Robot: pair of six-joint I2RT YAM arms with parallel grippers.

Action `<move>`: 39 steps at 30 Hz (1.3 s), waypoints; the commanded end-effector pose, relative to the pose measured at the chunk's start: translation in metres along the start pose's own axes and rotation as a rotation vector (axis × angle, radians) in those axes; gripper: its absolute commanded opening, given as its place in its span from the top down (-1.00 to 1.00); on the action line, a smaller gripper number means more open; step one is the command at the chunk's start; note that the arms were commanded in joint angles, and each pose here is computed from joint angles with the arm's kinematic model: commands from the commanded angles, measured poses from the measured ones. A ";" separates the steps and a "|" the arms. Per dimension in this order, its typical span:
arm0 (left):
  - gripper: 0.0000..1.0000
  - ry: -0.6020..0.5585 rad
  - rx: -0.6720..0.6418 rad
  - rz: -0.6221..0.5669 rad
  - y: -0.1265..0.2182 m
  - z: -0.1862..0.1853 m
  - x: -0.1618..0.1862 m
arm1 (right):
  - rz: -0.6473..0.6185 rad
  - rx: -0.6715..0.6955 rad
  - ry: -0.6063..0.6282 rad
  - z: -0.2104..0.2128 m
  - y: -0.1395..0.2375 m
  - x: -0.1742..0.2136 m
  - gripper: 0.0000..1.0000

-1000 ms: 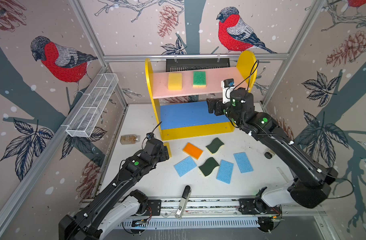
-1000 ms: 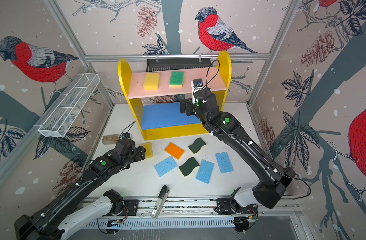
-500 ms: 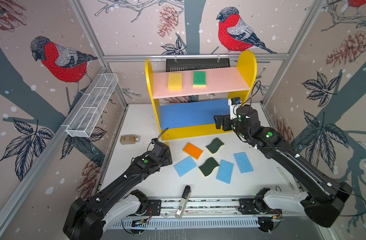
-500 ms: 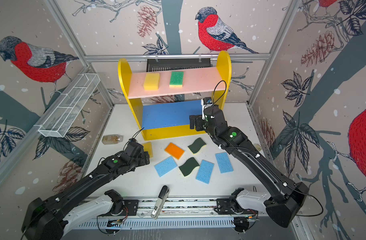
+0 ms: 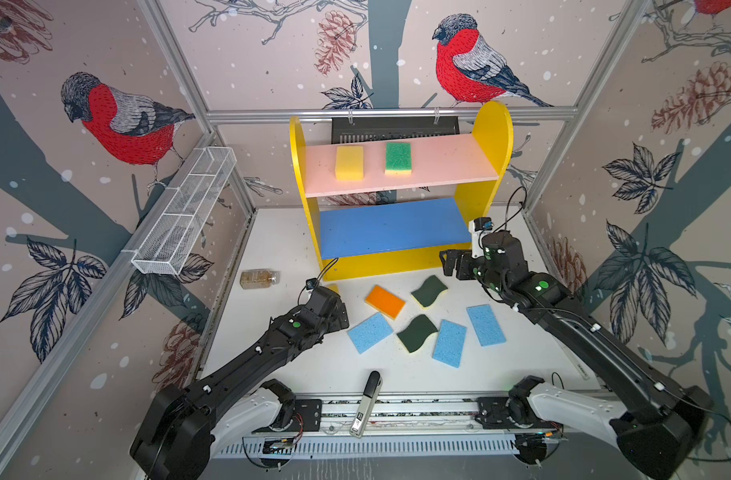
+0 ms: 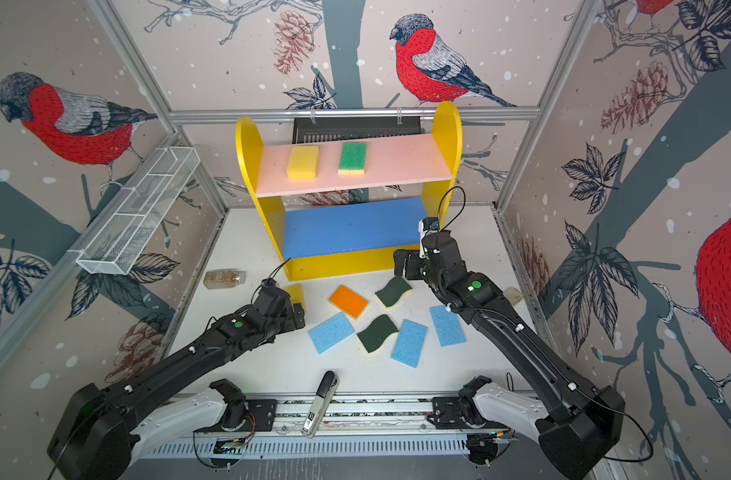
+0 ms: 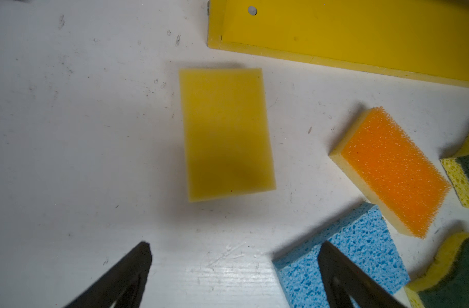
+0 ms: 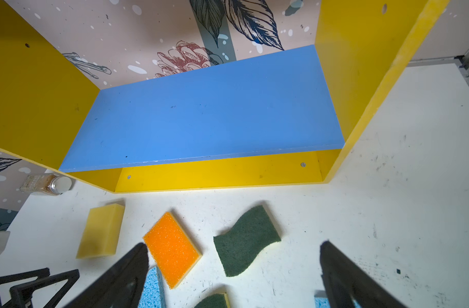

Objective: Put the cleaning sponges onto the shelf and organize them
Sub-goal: 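Withdraw the right gripper from the shelf while the left gripper lowers over the yellow sponge, then close the left gripper on the yellow foam sponge on the table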

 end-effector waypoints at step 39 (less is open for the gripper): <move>-0.77 -0.006 -0.250 0.040 -0.063 -0.011 -0.006 | 0.012 0.010 -0.062 -0.038 -0.017 0.016 -0.99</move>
Point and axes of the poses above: each gripper's point midway between its finger pads, its own y axis back along the fingers, its own z axis along the line the jaws close on, x = y × z, the point moved 7 cm from there along y, back along the fingers, and after that the axes turned 12 degrees about y, right-handed, at the moved point
